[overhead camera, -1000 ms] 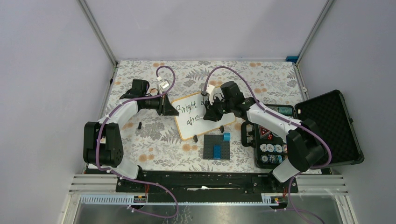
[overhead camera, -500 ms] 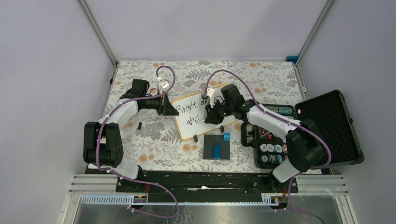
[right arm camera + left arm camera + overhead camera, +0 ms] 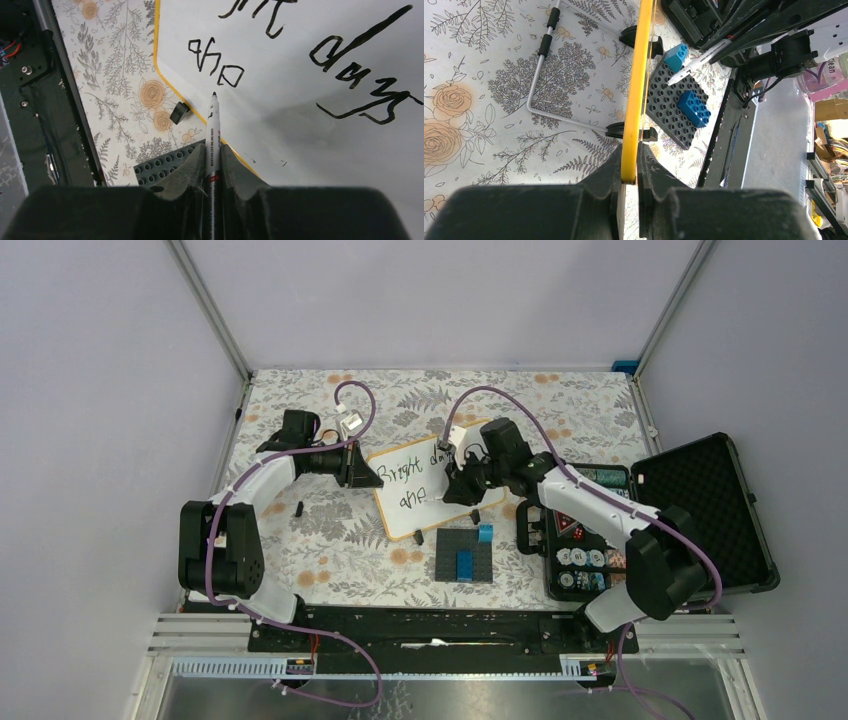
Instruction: Write a sentence on the whiteboard
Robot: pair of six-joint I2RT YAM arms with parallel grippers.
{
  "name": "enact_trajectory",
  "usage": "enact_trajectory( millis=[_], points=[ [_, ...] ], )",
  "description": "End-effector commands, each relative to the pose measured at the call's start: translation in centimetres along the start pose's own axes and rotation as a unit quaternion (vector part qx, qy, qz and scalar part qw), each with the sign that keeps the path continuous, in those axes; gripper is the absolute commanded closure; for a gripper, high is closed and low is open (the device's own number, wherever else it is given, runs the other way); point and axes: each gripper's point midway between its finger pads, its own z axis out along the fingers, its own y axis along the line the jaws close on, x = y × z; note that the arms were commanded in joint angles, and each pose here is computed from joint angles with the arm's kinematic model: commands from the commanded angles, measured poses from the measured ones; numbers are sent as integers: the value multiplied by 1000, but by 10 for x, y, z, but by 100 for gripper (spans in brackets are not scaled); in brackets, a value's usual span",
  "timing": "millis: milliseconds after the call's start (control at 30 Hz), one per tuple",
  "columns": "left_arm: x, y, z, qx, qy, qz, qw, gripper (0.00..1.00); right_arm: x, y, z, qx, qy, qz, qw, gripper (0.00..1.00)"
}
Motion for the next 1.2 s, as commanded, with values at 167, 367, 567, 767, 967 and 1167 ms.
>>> enact_trajectory(
  millis=[167, 367, 567, 767, 967, 1167],
  points=[
    [-4, 22, 0, -49, 9, 53, 997, 100, -12, -7, -23, 6, -24, -2, 1000, 100],
    [-3, 22, 0, -49, 10, 53, 997, 100, -13, -14, -19, 17, -26, -3, 1000, 100],
    [-3, 22, 0, -50, 10, 53, 997, 100, -14, -22, -16, 35, -26, 2, 999, 100],
    [-4, 22, 0, -49, 9, 54, 997, 100, -18, -28, -15, 44, -29, 1, 999, 100],
    [-3, 22, 0, -50, 9, 55, 997, 100, -20, -30, -11, 42, -30, 3, 999, 100],
    [-2, 22, 0, -49, 10, 55, 997, 100, -26, -29, -9, 38, -35, 3, 999, 100]
  ],
)
